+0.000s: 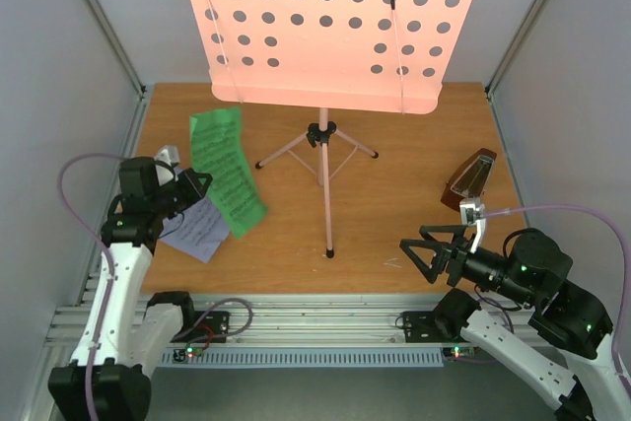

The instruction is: Pack up the instrument practice props

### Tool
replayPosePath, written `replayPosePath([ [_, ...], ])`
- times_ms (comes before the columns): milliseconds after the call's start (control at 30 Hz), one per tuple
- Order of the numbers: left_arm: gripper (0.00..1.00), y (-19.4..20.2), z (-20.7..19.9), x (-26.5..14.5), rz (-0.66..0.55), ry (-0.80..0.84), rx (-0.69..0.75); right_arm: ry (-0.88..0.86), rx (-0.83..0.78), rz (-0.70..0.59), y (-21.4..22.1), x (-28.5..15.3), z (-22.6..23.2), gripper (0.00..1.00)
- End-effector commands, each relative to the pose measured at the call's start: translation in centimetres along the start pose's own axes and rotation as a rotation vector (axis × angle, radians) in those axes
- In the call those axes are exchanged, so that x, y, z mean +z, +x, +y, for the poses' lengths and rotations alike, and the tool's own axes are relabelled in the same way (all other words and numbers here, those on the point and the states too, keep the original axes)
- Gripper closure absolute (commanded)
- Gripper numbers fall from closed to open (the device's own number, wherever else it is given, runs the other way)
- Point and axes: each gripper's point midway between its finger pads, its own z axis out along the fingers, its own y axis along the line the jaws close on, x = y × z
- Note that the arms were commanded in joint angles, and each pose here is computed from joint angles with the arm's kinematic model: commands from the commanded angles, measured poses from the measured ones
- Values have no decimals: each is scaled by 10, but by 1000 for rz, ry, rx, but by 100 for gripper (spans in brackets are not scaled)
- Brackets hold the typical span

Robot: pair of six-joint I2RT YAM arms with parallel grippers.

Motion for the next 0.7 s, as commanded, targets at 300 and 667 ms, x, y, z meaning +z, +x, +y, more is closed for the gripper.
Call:
replayPosePath([
  [300,100,-54,82,27,-122,-31,-260,41,-14,7,5,0,-10,1],
  [667,100,-37,138,45,-101,-163,-339,63,-16,1,9,-6,-16,2],
])
